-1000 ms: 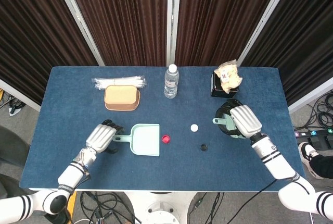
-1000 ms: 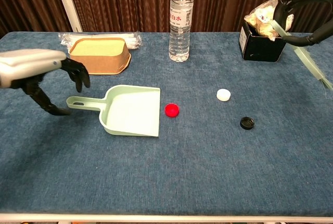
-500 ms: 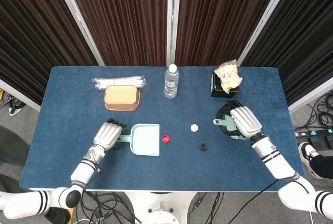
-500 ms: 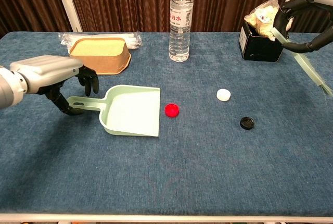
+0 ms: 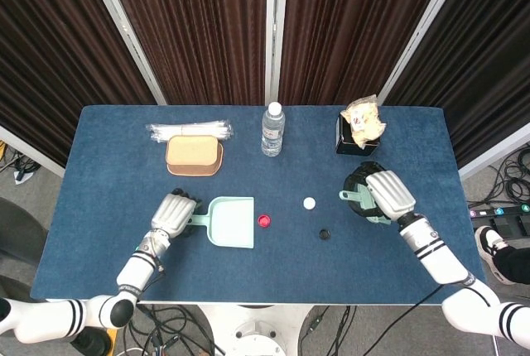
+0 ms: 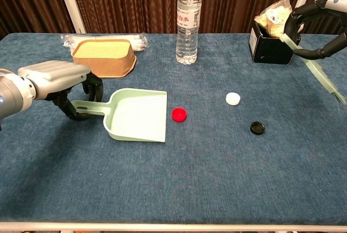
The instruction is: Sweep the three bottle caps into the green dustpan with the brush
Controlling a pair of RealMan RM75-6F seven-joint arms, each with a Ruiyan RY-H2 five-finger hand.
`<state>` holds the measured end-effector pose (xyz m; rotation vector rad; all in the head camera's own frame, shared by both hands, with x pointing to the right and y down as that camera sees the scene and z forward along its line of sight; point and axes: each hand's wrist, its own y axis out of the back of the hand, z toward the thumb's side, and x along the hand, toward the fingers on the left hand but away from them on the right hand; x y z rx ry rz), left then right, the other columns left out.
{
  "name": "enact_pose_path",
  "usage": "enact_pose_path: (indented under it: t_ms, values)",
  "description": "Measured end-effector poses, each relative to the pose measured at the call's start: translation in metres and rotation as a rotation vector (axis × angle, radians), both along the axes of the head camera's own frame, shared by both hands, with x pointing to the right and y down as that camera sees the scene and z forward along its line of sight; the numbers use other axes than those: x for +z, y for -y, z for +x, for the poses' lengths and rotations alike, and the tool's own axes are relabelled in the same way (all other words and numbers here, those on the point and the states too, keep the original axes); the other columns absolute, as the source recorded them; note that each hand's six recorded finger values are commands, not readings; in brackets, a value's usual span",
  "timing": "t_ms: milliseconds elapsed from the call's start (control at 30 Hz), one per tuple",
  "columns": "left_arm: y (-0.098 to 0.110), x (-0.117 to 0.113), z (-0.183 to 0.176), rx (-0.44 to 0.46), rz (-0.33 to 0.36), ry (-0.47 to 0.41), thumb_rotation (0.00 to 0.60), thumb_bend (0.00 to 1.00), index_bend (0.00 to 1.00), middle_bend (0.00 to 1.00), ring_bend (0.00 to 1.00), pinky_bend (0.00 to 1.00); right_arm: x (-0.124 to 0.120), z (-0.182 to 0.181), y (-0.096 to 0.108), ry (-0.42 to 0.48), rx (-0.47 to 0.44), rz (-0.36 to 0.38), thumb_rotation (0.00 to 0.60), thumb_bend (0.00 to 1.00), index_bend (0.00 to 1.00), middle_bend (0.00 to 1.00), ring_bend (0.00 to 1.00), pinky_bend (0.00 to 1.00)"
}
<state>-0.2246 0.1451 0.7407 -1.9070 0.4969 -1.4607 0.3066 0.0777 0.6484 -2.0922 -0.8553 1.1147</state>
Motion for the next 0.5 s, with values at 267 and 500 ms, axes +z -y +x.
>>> enact_pose_path:
  t_ms: [267, 500]
  values:
    - [0.000, 0.001, 0.001, -0.003, 0.003, -0.009, 0.600, 0.33, 0.52, 0.52, 0.37, 0.22, 0.003, -0.003, -0.003, 0.006, -0.004, -0.013, 0.600, 0.37, 0.65, 0.57, 0.27, 0.18]
    - [0.001, -0.001, 0.001, 0.030, 0.000, 0.001, 0.600, 0.35, 0.53, 0.53, 0.37, 0.22, 0.010, -0.012, -0.006, 0.017, -0.026, -0.032, 0.600, 0.39, 0.66, 0.58, 0.28, 0.18]
